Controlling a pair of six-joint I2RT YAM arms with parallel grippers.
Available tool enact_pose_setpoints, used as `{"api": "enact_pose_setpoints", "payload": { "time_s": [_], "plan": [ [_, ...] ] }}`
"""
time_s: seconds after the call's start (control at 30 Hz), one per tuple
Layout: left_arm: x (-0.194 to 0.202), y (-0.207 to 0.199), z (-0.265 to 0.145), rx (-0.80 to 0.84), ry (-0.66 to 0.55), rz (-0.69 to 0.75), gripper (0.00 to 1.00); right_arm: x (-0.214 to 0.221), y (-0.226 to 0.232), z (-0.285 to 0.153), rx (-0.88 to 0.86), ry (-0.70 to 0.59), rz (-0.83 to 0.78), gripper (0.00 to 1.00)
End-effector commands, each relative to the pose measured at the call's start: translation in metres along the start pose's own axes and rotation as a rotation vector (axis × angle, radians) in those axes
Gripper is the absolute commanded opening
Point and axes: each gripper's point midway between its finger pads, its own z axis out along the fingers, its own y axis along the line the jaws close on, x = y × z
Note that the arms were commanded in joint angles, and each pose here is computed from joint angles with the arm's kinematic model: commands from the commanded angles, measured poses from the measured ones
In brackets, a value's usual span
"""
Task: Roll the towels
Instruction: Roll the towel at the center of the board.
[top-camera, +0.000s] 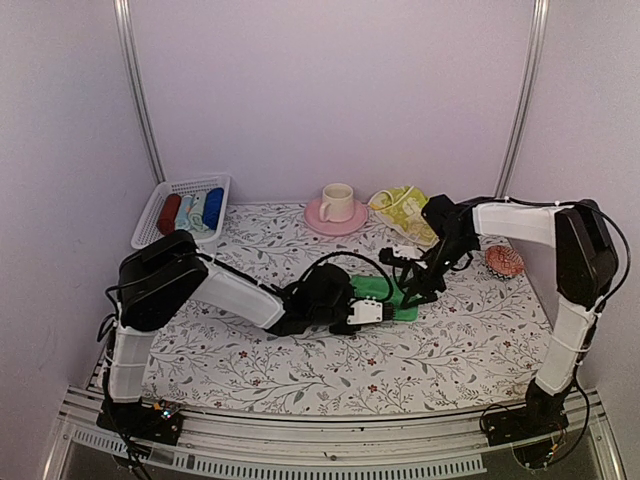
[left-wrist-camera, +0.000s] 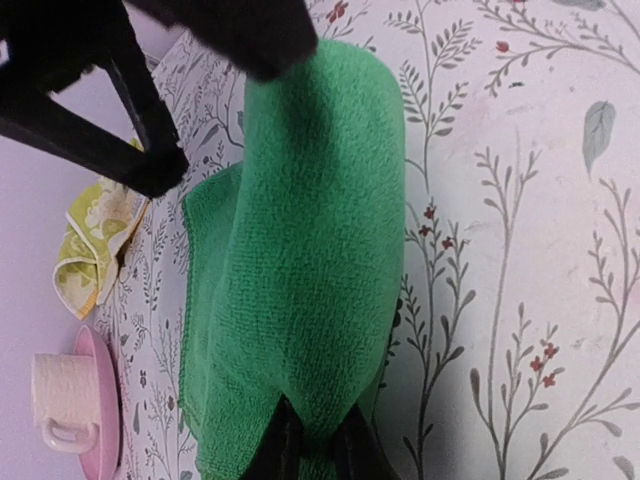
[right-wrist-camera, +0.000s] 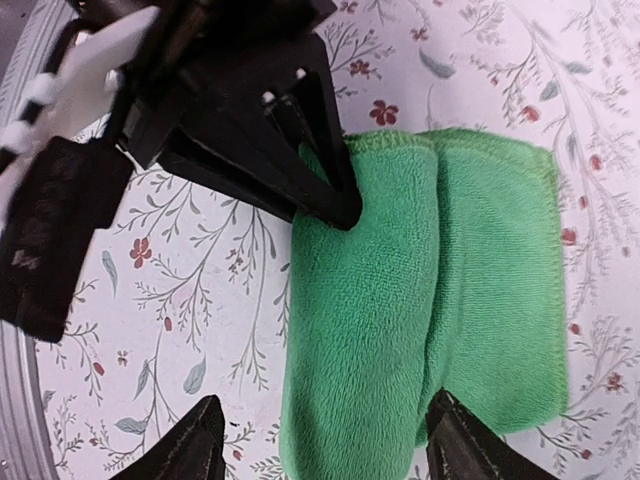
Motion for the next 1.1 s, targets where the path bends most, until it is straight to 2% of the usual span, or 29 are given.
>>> {"api": "enact_pose_setpoints", "payload": {
  "time_s": [0.0, 0.3, 0.57, 0.8, 1.07],
  "plan": [
    [0.024, -0.029, -0.001, 0.198, 0.089, -0.121, 0.11, -0.012, -0.008, -0.027, 0.215, -0.079, -0.189, 0.72],
    [0.025, -0.027, 0.004, 0.297, 0.102, -0.262, 0.13, 0.006, 0.008, -0.015, 0.418, -0.095, -0.392, 0.78],
    [0.029, -0.027, 0.004, 0.317, 0.118, -0.326, 0.14, -0.009, 0.003, 0.002, 0.484, -0.115, -0.401, 0.77],
    [0.031, -0.024, 0.001, 0.313, 0.114, -0.373, 0.14, 0.003, 0.004, 0.018, 0.471, -0.062, -0.377, 0.68],
    [0.033, -0.018, 0.000, 0.308, 0.108, -0.433, 0.14, 0.008, 0.005, 0.023, 0.458, -0.056, -0.355, 0.65]
  ]
}}
